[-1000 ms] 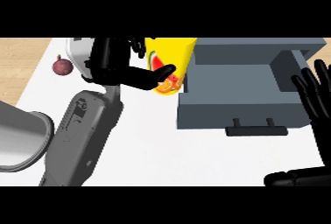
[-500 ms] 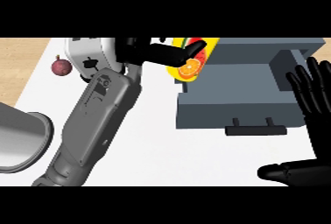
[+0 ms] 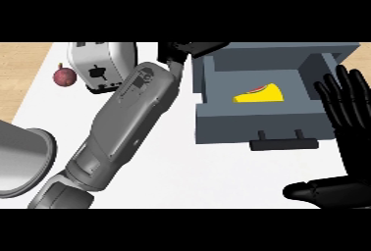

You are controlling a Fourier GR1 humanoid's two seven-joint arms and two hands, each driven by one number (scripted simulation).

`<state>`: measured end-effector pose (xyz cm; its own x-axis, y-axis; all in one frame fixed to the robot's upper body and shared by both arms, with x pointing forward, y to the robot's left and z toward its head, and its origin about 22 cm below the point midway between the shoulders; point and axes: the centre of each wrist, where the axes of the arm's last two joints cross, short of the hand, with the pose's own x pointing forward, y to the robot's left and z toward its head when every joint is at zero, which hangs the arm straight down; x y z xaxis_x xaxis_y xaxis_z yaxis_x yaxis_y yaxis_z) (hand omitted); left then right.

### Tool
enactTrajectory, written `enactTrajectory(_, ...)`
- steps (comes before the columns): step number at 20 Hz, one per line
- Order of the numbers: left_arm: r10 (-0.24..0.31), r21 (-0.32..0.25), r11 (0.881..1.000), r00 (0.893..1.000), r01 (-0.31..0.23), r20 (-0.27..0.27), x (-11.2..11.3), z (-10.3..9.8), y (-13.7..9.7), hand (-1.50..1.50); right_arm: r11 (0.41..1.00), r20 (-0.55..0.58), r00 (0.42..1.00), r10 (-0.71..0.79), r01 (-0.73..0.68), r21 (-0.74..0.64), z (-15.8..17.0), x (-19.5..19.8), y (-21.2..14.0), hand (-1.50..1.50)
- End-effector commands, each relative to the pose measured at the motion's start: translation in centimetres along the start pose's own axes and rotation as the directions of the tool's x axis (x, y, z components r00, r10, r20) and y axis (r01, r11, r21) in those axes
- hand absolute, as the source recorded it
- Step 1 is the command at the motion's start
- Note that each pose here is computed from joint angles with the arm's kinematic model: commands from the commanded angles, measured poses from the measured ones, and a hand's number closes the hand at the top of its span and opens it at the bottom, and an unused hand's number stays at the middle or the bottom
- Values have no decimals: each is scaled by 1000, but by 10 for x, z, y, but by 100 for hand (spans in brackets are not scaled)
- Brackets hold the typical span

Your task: Pick up the cup, place it into the drawer and close the drawer

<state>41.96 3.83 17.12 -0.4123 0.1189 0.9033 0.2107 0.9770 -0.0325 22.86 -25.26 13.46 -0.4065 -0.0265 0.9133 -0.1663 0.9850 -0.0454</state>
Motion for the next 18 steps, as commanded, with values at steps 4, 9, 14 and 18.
enactTrajectory(4, -45, 16, 999, 998, 46, -47, -18, -7, -8, 150, 1000, 12, 1000, 6, -6, 29, 7, -3, 3, -150)
enactTrajectory(9, -78, 0, 997, 993, 78, -87, -26, -9, -10, 150, 1000, 13, 1000, -19, 18, 16, 3, -4, -3, -150)
enactTrajectory(14, -160, -47, 987, 981, 155, -106, -28, -7, -19, 150, 999, 29, 999, -36, 35, 33, -11, -1, -10, -150)
enactTrajectory(18, -200, -73, 979, 973, 192, -119, -37, 1, -21, 150, 999, 44, 999, -20, 19, 37, -13, -7, 7, -150)
